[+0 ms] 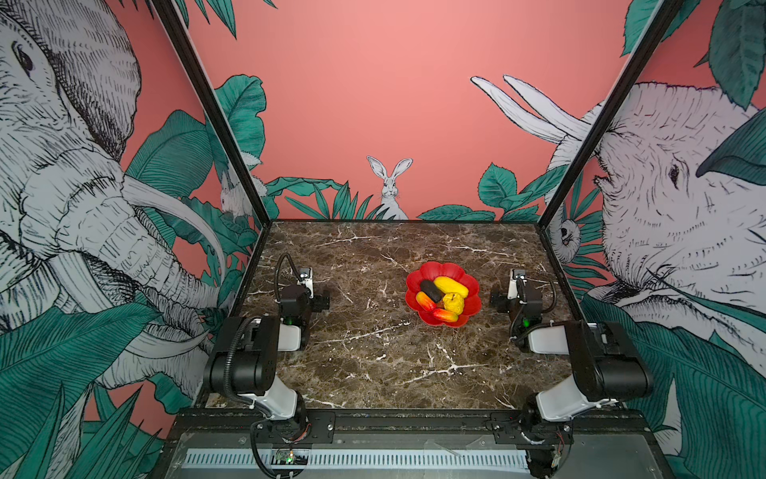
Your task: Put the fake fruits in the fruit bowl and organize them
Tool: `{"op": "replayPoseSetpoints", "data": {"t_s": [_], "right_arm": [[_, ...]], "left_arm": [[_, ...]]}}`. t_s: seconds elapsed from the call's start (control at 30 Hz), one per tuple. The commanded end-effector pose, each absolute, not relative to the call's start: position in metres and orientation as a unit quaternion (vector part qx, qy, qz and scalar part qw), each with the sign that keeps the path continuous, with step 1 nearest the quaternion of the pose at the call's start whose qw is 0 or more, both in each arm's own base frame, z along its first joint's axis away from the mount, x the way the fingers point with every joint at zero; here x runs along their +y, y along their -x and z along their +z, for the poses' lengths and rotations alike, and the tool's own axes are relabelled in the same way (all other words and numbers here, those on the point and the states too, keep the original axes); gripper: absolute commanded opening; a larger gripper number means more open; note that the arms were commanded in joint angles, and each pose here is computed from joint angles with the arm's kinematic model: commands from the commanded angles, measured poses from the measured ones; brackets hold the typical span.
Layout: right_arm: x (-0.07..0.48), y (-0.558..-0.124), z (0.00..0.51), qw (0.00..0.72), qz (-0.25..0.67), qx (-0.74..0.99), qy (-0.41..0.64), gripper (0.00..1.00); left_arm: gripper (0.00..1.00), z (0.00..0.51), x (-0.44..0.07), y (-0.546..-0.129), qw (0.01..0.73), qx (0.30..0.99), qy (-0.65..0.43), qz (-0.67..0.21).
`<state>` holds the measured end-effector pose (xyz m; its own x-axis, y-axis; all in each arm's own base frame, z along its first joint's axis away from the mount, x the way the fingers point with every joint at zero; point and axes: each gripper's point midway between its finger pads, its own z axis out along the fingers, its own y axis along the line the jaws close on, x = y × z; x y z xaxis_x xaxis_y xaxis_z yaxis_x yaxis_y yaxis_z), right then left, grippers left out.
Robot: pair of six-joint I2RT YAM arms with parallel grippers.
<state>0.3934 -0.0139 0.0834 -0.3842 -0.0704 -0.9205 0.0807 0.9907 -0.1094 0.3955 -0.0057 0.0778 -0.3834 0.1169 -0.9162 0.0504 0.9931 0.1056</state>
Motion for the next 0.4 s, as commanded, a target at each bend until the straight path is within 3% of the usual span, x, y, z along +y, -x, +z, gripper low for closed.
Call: {"op": "replayPoseSetpoints", "data": {"t_s": [0.0, 0.37], "right_arm": [[-0.0116, -0.3967, 0.0936, 0.572, -0.067, 0.818, 0.001, 0.99], [-0.0079, -0.3985, 0.0935, 0.571, -0.060, 0.819, 0.010, 0.99]], "left_arm": [[1.00, 0.0948, -0.0074, -0.4017, 0.570, 0.819, -0.058, 0.035], [1.00, 0.0948, -0.0102, -0.4034, 0.570, 0.818, -0.065, 0.040]]}}
